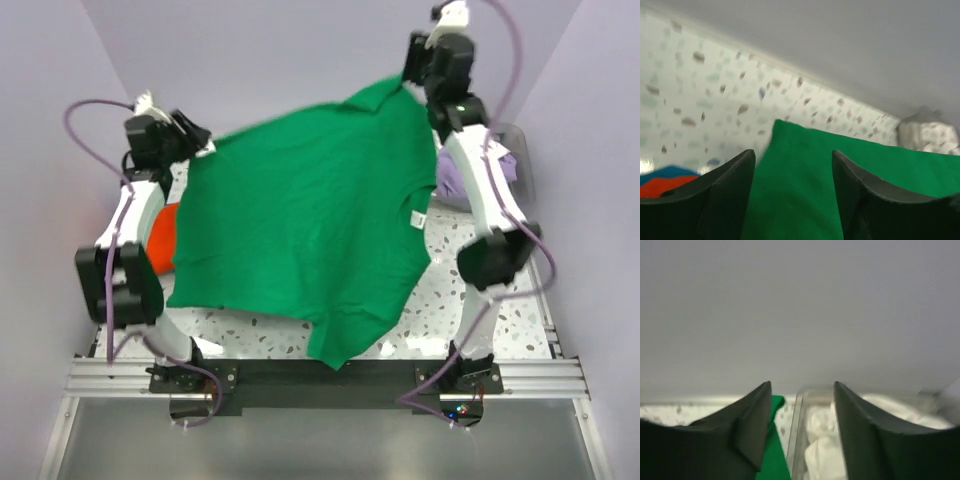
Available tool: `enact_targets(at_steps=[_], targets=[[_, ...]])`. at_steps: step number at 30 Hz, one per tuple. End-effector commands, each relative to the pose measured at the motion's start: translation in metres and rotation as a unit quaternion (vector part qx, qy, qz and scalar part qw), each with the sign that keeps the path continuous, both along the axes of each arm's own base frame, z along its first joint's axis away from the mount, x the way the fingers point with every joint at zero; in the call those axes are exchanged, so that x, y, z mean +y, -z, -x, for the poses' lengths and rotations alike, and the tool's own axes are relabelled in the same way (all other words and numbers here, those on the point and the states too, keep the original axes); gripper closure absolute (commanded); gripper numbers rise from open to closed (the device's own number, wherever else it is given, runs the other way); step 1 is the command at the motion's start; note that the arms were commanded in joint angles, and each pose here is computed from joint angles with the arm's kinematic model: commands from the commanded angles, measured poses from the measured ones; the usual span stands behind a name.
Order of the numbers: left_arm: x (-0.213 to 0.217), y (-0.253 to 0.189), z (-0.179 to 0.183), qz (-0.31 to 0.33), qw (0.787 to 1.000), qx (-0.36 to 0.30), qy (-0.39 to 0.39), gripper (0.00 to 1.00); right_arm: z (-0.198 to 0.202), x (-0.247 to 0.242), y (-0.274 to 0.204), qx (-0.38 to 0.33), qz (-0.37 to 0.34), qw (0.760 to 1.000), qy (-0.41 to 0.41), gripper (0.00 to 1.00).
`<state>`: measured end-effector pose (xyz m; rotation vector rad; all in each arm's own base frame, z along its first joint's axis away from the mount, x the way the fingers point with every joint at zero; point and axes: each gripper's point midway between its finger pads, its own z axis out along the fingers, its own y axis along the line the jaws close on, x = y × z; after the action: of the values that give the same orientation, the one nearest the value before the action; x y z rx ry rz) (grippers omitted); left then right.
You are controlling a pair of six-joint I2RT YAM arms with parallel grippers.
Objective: Fold and stack the t-shirts
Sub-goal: Flatten the tshirt out
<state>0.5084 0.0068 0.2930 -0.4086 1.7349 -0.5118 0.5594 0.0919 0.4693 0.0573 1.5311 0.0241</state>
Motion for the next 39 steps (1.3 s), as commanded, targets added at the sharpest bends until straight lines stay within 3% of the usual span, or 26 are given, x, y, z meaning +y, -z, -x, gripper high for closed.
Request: enact_targets(at_steps=[1, 3, 10, 11, 13, 14, 20, 24, 39], targets=[[-0.019, 0.048, -0.008, 0.014, 0.997, 0.061, 0.051, 0.30, -0.040, -0.031, 0.138, 0.187, -0.059, 0.980, 0.025, 0.24], [-0.023, 0.049, -0.009, 0.000, 0.997, 0.058, 0.054, 0.25, -0.041, -0.029, 0.166, 0.223, -0.069, 0.972, 0.017, 0.01], [-0.038, 0.068, 0.022, -0.025, 0.991, 0.102, 0.079, 0.18, 0.006, -0.017, 0.156, 0.215, -0.090, 0.972, -0.026, 0.01], [-0.039, 0.062, 0.028, -0.029, 0.992, 0.096, 0.079, 0.18, 0.023, -0.008, 0.139, 0.205, -0.102, 0.972, -0.055, 0.01], [-0.039, 0.074, 0.041, -0.029, 0.990, 0.114, 0.078, 0.18, 0.043, 0.009, 0.161, 0.232, -0.115, 0.963, -0.079, 0.01], [-0.039, 0.070, 0.048, -0.033, 0.990, 0.111, 0.076, 0.18, 0.062, 0.017, 0.145, 0.220, -0.120, 0.963, -0.099, 0.01], [-0.036, 0.092, 0.076, -0.045, 0.986, 0.144, 0.070, 0.17, 0.142, 0.092, 0.219, 0.317, -0.115, 0.920, -0.198, 0.01], [-0.035, 0.109, 0.088, -0.047, 0.983, 0.165, 0.071, 0.16, 0.184, 0.120, 0.287, 0.398, -0.143, 0.875, -0.235, 0.02], [-0.031, 0.153, 0.112, -0.073, 0.971, 0.215, 0.074, 0.14, 0.214, 0.116, 0.453, 0.580, -0.092, 0.782, -0.209, 0.05]])
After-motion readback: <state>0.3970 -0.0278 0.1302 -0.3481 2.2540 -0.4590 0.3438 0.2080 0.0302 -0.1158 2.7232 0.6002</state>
